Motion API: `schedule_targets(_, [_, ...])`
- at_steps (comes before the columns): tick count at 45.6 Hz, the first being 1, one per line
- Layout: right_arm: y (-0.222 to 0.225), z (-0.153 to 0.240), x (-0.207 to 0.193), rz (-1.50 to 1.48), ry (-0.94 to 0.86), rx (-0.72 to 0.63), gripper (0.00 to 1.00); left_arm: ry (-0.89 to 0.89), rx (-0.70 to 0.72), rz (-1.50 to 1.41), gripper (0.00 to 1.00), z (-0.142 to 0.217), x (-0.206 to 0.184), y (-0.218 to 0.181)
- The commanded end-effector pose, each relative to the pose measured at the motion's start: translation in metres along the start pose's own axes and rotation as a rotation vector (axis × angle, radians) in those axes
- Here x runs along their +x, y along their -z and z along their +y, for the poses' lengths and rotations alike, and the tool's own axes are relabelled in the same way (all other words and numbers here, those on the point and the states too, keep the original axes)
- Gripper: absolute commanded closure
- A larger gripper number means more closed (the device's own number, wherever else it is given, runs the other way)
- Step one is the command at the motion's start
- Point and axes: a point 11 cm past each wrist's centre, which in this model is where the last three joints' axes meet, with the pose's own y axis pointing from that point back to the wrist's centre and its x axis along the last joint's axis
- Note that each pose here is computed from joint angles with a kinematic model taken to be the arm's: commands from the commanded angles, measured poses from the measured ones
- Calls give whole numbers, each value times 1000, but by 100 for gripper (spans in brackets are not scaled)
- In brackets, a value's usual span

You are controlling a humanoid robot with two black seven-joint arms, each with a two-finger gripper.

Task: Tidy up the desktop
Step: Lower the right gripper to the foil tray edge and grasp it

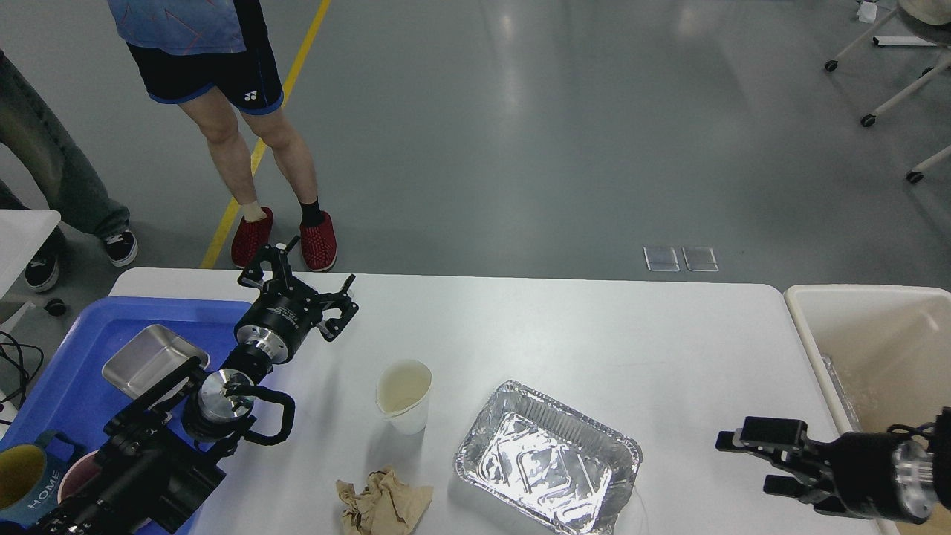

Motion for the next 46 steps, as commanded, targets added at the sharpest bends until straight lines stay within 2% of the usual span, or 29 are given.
schedule_targets(1, [11, -30, -9, -4, 16, 54, 0, -9, 15, -3, 3, 1, 2, 2])
schedule_targets(12, [7, -83, -32, 21, 59, 76, 2, -39, 31, -14, 3, 4, 9, 1])
schedule_targets(35, [-7, -122, -47, -7, 74, 61, 3, -65, 32, -20, 3, 5, 14, 2])
schedule_targets(41, [-10, -135, -52, -21, 82, 57, 8, -67, 32, -20, 3, 6, 15, 1])
schedule_targets(46, [-7, -143, -58, -8, 97, 64, 22, -71, 29, -25, 3, 6, 16, -1])
